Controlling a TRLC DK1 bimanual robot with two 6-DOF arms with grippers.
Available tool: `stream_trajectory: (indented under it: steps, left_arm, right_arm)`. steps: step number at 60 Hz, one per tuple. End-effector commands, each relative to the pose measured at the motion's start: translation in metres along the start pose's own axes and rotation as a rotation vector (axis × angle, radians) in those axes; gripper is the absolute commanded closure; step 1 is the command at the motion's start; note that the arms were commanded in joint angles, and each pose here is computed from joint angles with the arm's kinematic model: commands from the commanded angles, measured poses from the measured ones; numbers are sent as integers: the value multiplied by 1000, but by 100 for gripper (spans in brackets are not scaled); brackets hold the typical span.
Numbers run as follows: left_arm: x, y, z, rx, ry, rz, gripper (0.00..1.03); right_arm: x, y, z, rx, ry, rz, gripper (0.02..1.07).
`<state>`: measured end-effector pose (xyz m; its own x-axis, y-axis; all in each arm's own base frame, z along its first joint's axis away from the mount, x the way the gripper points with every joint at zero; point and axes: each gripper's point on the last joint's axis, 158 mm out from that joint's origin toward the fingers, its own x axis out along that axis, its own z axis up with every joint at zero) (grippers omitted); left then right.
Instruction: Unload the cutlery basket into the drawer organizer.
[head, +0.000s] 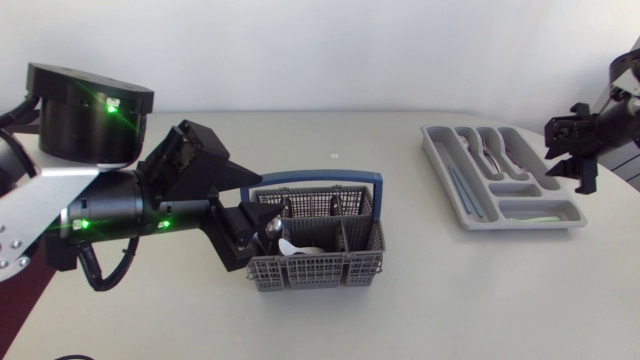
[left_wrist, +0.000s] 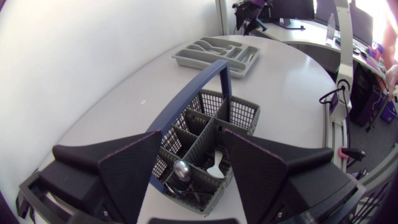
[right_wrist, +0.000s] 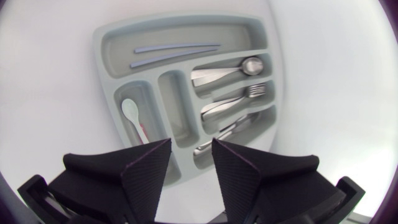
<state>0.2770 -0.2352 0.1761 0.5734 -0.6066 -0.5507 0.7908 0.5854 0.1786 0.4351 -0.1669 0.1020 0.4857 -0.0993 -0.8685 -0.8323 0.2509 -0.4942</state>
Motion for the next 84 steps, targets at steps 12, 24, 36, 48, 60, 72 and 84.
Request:
stream_trajectory:
  steps: [12,24,36,48,60,72,84]
  left_arm:
    - [-3,-14,-21,95,63,-4,33]
    - [-11,-7,-31,97,99,12,33]
    - [-13,-11,-34,72,204,-2,34]
    - [-17,-8,-29,80,211,22,34]
    - [-19,0,-38,66,218,44,34]
    - [-25,13,-50,42,222,80,34]
    - [-30,23,-55,12,214,95,33]
  right_arm:
    - [-48,45,67,226,-197,-24,55]
    - [-73,80,127,296,-311,-62,55]
    - [-98,108,174,345,-407,-43,55]
    - [-118,133,214,412,-476,34,55]
    - [-153,161,266,554,-513,221,55]
    - [-173,184,318,601,-483,368,55]
    - [-162,204,360,619,-365,478,55]
